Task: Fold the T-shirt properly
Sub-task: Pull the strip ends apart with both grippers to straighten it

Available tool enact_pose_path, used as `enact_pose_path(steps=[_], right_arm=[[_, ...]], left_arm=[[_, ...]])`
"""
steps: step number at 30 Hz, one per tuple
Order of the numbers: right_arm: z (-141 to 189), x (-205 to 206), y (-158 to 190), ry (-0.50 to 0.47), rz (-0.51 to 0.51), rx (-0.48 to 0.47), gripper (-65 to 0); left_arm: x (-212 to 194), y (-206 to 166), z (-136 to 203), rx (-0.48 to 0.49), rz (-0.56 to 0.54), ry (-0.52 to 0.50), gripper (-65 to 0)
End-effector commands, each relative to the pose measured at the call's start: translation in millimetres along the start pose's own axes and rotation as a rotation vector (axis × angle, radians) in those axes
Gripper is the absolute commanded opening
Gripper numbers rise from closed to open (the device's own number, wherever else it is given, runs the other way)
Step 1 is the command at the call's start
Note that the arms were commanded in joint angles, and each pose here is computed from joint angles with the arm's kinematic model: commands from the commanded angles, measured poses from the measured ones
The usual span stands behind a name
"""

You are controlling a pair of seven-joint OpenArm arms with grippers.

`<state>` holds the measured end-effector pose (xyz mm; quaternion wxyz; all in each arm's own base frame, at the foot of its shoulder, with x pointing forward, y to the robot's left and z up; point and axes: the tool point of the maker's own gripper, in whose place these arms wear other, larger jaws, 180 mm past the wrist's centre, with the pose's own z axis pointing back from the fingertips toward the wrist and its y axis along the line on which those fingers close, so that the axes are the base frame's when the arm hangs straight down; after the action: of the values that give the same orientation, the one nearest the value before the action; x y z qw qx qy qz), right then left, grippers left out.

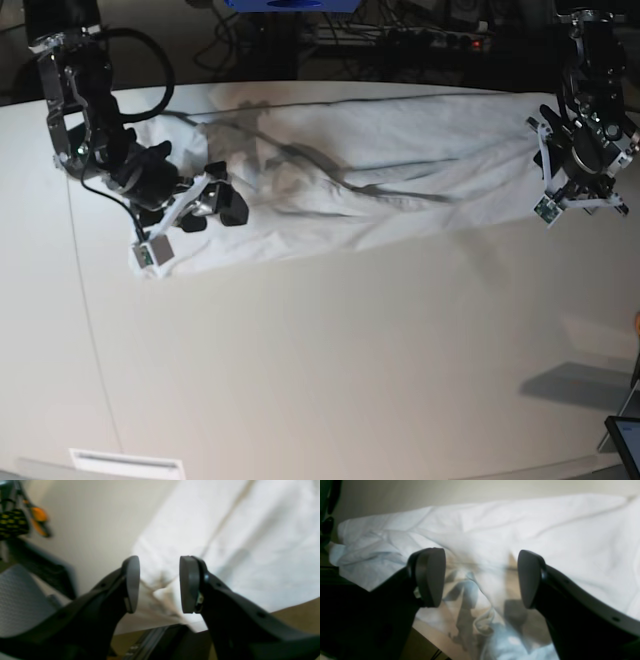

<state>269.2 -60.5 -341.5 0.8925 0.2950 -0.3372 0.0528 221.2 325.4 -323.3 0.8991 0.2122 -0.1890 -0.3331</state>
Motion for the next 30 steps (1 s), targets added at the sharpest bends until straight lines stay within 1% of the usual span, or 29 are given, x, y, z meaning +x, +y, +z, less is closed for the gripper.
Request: enact_pose_path(steps=[1,2,3,4,5,6,7,10,11,12,14,17,21,23,26,30], right_arm=[[3.4,10.3,7.0,-0.038,0.013,0.023,-22.3],[3.6,7.7,6.6,-0.033,0.011,0.021,-22.3],[3.7,6.4,6.5,-0.030,0.009,0.020,-22.3],[3.7,5.7,6.4,-0.029,0.008,0.020,-22.6],[3.7,5.7,6.4,-0.029,0.008,0.020,-24.7],[3.7,5.7,6.4,-0.029,0.008,0.020,-29.2],[3.7,5.7,6.4,-0.029,0.008,0.020,-34.5],[8.5,8.9,-3.1,-0.047,-0.010,-0.005,-58.6],[11.0,9.2,-8.0,-0.056,-0.024,-0.018,-65.0],[13.5,9.7,-12.7,-0.063,-0.034,-0.031,-65.0],[16.4,11.3,-19.0,-0.076,-0.049,-0.048,-62.7],[16.7,12.2,-25.2,-0.097,-0.058,-0.065,-64.4],[8.6,-0.7,-44.2,-0.064,-0.039,-0.136,-64.6],[2.0,-11.0,-51.6,-0.041,-0.055,-0.162,-64.6],[-3.2,-23.5,-62.4,-0.010,-0.073,-0.192,-64.6],[-7.0,-24.9,-73.0,0.001,-0.090,-0.210,-64.6]], left_arm=[[-9.1,7.6,4.8,0.031,0.016,0.020,-40.1],[-12.4,3.7,4.6,0.027,0.056,0.019,-42.8],[-14.9,2.5,4.7,0.029,0.091,0.018,-46.9],[-17.7,3.1,5.6,0.035,0.124,0.017,-52.4],[-22.1,2.9,6.2,0.040,0.155,0.021,-59.3],[-27.1,1.9,6.8,0.042,0.182,0.027,-64.8],[-29.0,0.6,7.2,0.042,0.203,0.027,-65.0],[-42.9,-2.7,9.2,0.051,0.285,0.043,-64.8],[-48.2,-3.7,10.2,0.055,0.313,0.049,-64.8],[-50.9,-4.8,10.3,0.056,0.332,0.052,-64.8],[-52.0,-9.2,9.6,0.053,0.359,0.035,-64.8],[-52.6,-20.9,6.4,0.033,0.371,0.008,-64.8],[-48.3,-26.1,4.3,0.020,0.367,-0.032,-64.8],[-46.8,-24.4,1.6,0.020,0.373,-0.045,-64.8],[-47.0,-18.5,-4.5,0.021,0.381,-0.054,-64.8],[-48.3,-7.2,-19.2,0.012,0.392,-0.045,-64.8]])
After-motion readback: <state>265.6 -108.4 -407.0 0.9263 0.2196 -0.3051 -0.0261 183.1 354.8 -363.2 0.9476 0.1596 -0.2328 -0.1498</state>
